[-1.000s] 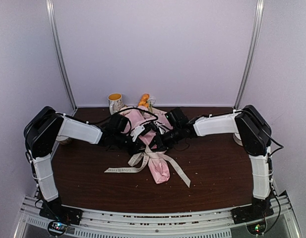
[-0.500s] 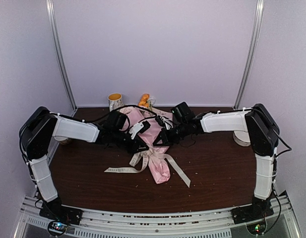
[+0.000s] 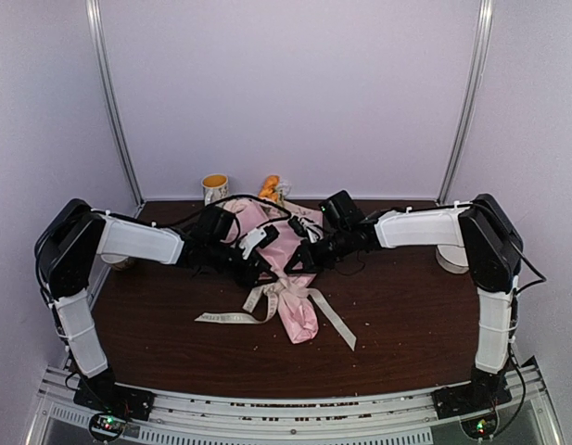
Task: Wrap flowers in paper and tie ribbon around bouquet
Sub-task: Cross the half-tied ribbon over the folded bouquet.
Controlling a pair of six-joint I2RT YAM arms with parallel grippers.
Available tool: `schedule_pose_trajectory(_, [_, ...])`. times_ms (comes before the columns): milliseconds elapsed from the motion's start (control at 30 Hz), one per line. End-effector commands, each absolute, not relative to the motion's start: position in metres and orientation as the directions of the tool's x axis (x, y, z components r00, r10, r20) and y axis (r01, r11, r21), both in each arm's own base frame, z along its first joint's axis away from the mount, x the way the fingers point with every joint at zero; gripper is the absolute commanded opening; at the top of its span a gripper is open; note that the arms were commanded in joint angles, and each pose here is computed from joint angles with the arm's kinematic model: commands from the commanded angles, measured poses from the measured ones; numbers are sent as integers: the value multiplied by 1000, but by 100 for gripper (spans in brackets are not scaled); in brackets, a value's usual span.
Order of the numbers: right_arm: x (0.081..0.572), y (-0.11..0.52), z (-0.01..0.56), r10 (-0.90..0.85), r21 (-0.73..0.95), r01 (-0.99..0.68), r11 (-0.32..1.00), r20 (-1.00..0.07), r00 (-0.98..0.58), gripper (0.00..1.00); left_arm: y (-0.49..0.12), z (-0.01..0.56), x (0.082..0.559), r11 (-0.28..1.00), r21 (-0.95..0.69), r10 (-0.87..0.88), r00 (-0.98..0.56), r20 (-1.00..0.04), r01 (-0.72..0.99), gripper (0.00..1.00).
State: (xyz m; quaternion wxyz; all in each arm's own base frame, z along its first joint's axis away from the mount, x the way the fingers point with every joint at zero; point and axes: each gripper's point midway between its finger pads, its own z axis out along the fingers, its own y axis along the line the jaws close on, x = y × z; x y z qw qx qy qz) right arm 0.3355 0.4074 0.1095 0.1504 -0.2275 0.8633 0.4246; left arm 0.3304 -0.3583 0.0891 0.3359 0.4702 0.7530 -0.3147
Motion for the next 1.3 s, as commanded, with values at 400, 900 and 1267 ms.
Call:
schedule_pose_trajectory(400, [324,427,111,-285,750,-503,430,-416,-864,17,-359,69,348,379,-124,569,-337,-750,917,50])
schedule_pose_trajectory(900, [317,430,126,-277,779,-498,381,-419,-865,0,-358,68,348,400,-140,540,-356,-762,906,51])
schedule_pose_trajectory(1267, [306,424,123,-281,785,-479,393,-394,-875,2,-364,75,346,385,-164,504,-355,-787,908,12])
